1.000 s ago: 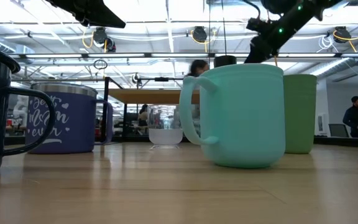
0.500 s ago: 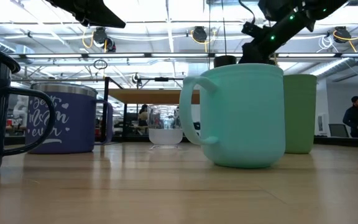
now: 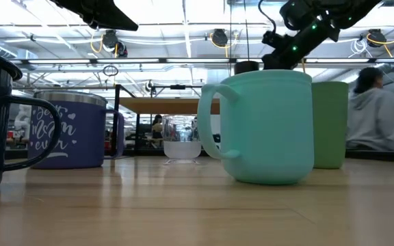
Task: Stack small to large cups/mugs on shelf
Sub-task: Put the black cup on the shelf, then put the blue mug on the shelf
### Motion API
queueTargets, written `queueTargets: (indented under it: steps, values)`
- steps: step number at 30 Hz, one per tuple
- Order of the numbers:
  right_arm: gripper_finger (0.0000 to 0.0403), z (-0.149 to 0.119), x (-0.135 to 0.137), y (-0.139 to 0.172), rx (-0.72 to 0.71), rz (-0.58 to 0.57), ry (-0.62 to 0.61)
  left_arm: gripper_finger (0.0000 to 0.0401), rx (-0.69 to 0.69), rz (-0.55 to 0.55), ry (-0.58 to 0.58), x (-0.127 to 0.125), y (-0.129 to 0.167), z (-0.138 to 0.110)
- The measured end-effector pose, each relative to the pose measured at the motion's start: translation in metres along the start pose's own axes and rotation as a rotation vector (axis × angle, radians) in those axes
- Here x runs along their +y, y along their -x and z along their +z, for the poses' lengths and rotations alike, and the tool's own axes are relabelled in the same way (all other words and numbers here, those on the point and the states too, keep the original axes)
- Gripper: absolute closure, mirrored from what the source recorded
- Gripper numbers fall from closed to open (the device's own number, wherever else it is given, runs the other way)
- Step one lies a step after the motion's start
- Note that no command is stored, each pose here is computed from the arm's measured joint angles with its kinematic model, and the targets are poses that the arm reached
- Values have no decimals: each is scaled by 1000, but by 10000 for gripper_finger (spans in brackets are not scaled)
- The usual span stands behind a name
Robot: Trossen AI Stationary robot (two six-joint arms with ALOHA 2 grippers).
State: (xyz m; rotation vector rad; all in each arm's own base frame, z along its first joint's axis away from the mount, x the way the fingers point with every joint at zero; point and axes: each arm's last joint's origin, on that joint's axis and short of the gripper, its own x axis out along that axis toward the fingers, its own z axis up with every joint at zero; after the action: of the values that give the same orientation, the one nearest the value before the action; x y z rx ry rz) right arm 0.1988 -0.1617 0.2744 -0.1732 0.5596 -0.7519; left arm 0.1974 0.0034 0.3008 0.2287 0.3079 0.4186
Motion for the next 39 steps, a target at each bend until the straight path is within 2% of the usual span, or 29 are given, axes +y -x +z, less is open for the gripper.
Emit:
queueTargets:
  steps: [10, 16, 23, 30, 34, 39]
  values:
    - [276, 4, -1, -6, -45, -17, -11, 380, 0, 0, 0, 0, 0, 0]
    - [285, 1, -1, -16, -38, -22, -9, 380, 0, 0, 2, 0, 0, 0]
    - [287, 3, -6, -13, -57, -42, -15, 380, 1, 0, 2, 0, 0, 0]
    - [287, 8, -3, 23, -59, -1, -55, 380, 17, -3, 0, 0, 0, -2]
    - [287, 8, 7, 55, -45, 74, -117, 380, 21, -3, 2, 0, 0, -2]
    - [287, 4, 23, 89, -23, 189, -132, 380, 21, -3, 30, 0, 0, -2]
